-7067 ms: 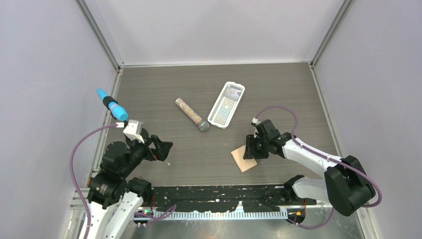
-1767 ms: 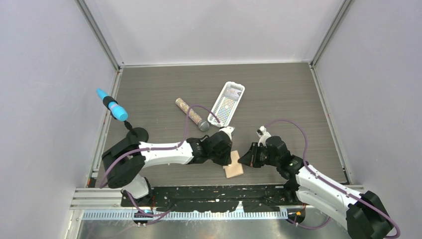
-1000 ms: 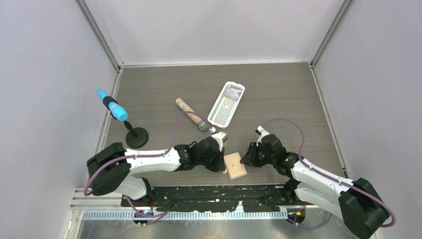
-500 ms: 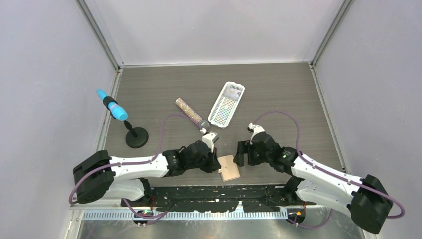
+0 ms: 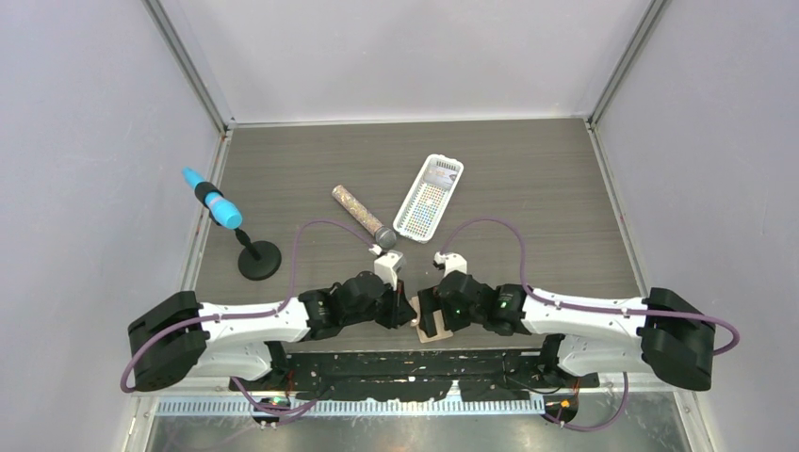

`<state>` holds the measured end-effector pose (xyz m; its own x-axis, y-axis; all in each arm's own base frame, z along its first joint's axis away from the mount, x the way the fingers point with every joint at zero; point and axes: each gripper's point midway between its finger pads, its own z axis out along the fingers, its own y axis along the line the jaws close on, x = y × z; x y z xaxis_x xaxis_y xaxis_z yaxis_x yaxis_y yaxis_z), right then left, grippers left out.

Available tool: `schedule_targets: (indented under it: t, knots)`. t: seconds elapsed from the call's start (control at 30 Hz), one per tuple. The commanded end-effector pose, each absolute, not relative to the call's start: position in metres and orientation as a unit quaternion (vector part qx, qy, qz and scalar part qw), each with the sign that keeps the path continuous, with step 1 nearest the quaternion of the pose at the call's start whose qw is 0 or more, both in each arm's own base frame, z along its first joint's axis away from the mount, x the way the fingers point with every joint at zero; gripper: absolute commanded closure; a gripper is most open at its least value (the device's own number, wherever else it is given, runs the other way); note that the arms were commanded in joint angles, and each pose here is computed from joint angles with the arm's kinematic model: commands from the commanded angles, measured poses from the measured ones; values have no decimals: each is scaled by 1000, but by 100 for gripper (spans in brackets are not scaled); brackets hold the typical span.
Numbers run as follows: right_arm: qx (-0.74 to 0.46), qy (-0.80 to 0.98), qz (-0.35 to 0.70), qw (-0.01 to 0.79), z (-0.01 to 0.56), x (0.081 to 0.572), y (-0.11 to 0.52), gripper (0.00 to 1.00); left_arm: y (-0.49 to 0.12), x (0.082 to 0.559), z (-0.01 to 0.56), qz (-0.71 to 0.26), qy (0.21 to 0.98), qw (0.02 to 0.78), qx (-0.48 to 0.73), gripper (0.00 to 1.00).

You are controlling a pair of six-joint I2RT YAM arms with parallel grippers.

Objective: Take the credit cards out of the card holder
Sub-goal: Open the card holder at the center of the board.

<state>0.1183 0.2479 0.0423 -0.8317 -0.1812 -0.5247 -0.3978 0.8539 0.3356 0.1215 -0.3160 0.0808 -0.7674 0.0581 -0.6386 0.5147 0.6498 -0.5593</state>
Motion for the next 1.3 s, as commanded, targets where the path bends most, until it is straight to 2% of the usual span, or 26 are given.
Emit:
schedule_targets:
  t: [0.0, 0.53, 0.67, 0.93, 1.27]
  knots:
    - [-122, 919, 241, 287, 61, 130, 271, 2, -326, 128, 103, -415, 834, 328, 157, 100]
    - [-108, 926, 192, 306, 52, 128, 267, 3, -325, 128, 100, -414, 836, 327, 153, 100]
    - [-97, 925, 182, 320, 56, 132, 258, 0, -318, 129, 93, -401, 842, 328, 149, 100]
    - [-84, 915, 171, 355, 79, 140, 240, 16, -305, 128, 79, -379, 853, 327, 145, 100]
    - [-48, 920, 109, 374, 84, 151, 197, 26, -289, 128, 70, -356, 863, 331, 140, 100]
